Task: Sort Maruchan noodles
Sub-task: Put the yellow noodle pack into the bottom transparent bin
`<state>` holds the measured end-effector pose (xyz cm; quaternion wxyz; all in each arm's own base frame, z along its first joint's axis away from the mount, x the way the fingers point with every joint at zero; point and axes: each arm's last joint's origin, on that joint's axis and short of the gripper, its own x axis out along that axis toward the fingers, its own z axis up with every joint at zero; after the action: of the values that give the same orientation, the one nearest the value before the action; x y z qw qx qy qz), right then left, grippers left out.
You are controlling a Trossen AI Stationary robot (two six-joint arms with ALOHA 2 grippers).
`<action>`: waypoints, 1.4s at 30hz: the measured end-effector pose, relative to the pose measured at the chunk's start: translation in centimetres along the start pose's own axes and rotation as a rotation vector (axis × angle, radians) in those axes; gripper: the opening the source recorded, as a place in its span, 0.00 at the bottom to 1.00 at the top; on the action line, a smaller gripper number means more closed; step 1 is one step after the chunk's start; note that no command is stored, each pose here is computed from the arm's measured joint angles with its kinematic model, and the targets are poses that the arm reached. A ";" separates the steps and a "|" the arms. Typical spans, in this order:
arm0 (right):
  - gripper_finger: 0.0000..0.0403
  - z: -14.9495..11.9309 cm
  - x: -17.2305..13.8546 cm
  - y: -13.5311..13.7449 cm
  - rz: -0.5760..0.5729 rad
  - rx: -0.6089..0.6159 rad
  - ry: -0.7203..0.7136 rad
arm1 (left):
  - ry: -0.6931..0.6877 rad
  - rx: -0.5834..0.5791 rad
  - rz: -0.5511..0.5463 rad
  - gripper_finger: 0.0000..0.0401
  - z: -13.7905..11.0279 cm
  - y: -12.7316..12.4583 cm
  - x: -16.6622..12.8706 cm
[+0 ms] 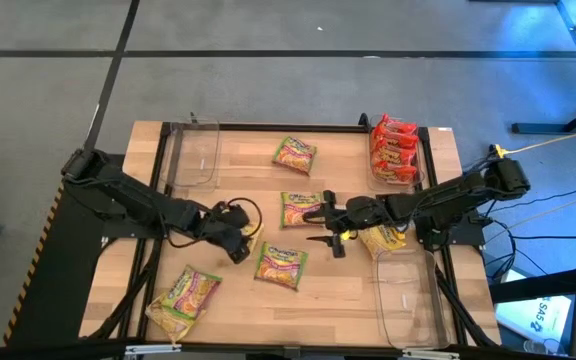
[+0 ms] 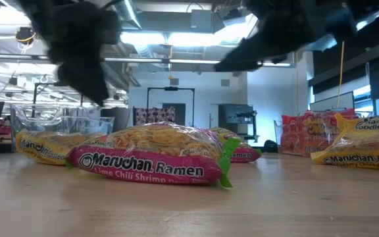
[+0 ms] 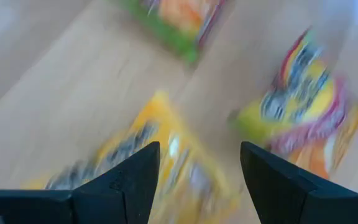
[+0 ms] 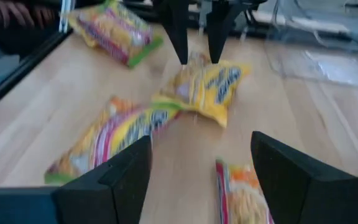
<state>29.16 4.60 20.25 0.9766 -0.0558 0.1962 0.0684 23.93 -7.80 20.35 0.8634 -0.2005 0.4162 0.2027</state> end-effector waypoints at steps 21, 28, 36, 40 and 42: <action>0.82 2.2 15.8 -6.9 -0.051 0.191 0.159 | -0.006 -0.004 0.063 0.54 -8.4 -0.1 0.6; 0.81 0.7 19.4 -7.4 -0.012 0.254 0.178 | -0.064 0.002 -0.034 0.54 -10.7 0.8 1.6; 0.81 0.5 19.8 -7.1 0.111 0.348 0.184 | -0.096 -0.017 -0.042 0.54 -11.3 1.4 2.0; 0.81 0.5 19.8 -6.9 0.162 0.409 0.188 | -0.107 -0.015 -0.045 0.54 -11.3 1.4 2.0; 0.81 0.4 19.8 -6.8 0.173 0.430 0.200 | -0.118 -0.009 -0.052 0.54 -11.2 1.3 2.0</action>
<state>48.45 0.13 13.45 0.9322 0.1639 0.3060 0.1025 17.27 -12.14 12.12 0.8904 -0.2027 0.3586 0.1935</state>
